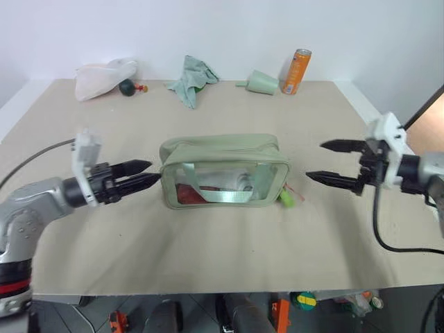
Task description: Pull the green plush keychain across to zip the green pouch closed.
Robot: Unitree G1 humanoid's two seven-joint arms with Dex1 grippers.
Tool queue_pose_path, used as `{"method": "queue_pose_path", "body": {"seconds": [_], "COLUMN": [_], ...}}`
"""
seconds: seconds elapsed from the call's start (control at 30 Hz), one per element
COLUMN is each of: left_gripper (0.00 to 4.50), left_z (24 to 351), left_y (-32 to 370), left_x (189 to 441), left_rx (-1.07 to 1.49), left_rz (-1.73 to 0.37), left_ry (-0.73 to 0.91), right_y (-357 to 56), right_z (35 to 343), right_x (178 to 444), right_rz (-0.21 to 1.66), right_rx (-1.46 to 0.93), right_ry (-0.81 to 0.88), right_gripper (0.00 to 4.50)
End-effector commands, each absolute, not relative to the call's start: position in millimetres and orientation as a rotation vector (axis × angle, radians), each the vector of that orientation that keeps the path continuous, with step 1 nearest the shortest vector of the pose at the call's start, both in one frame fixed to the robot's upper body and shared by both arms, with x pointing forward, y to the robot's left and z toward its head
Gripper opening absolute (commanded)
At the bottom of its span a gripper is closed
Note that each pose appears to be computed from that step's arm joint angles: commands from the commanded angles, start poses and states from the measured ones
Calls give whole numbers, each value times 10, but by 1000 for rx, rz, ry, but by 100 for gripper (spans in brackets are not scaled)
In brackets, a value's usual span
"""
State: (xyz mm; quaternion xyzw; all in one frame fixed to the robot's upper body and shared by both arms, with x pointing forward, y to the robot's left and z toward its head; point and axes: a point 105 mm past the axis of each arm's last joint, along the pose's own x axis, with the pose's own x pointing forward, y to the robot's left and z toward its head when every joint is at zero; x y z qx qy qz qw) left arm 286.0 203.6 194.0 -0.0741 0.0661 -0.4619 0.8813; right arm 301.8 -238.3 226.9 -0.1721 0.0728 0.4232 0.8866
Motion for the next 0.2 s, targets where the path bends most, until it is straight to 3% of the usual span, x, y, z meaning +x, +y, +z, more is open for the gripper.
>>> {"method": "queue_pose_path", "body": {"seconds": [0.03, 0.2], "left_gripper": [335, 335], "left_z": [1907, 1777], "left_y": [2403, 2613], "left_x": [2881, 2928], "left_rx": [-138, -240], "left_rz": [-815, -717], "left_ry": [134, 129], "right_y": [-2451, -2454], "right_z": [2404, 2159], "right_x": [2864, 2790], "right_rz": [859, 814], "right_rx": [-270, -150], "right_ry": [80, 109], "right_gripper": [450, 450]}}
